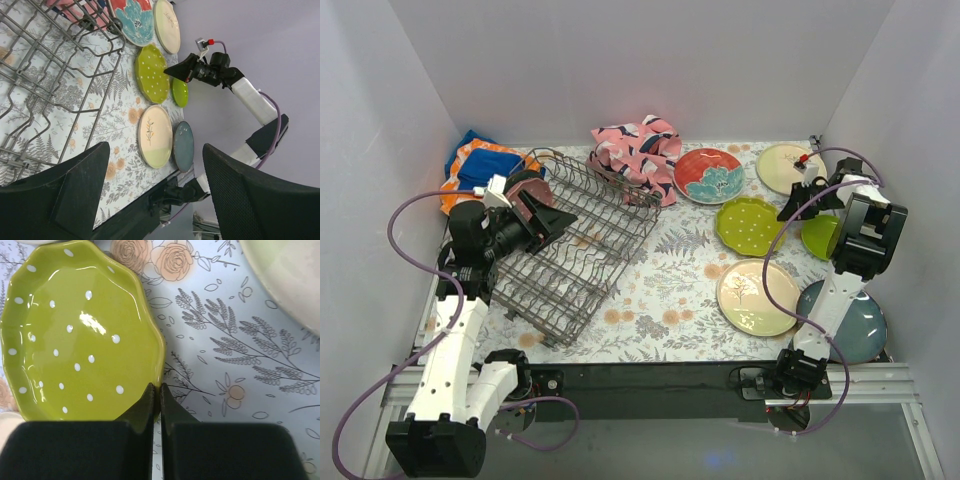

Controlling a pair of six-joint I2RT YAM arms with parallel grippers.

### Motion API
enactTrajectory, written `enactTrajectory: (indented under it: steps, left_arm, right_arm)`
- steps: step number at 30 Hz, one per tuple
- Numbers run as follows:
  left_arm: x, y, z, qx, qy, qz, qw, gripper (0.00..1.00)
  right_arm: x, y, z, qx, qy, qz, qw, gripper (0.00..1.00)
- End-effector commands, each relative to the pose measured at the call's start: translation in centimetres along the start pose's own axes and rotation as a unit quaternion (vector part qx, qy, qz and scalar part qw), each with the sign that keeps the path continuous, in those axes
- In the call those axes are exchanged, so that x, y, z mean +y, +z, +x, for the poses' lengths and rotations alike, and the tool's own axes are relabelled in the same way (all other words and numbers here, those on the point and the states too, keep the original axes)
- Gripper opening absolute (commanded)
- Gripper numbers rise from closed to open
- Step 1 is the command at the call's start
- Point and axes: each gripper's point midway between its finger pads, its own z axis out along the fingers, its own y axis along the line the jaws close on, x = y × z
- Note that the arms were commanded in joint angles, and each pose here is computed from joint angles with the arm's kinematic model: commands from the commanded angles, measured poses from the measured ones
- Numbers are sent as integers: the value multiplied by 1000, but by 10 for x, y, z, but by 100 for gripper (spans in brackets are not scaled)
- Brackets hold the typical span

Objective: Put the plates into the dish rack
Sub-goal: Grab a plate with the right arm

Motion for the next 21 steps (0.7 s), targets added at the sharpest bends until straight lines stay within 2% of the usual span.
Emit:
enactTrajectory:
  steps: [1, 9, 16, 21]
  left_arm:
    - [-9, 1, 11, 26, -18, 29, 999, 73]
    - [-16, 19, 31, 59, -25, 37, 997, 72]
    - [-24, 49, 66, 101, -25, 33, 994, 71]
    - [-26, 67, 78, 110, -29, 25, 993, 71]
  right_arm:
    - [35, 6, 14, 9, 53, -57, 997, 1]
    - [80, -2, 11, -15, 56, -122, 991, 1]
    - [103, -7, 8, -23, 80, -147, 986, 1]
    - [115, -10, 5, -27, 100, -163, 981, 1]
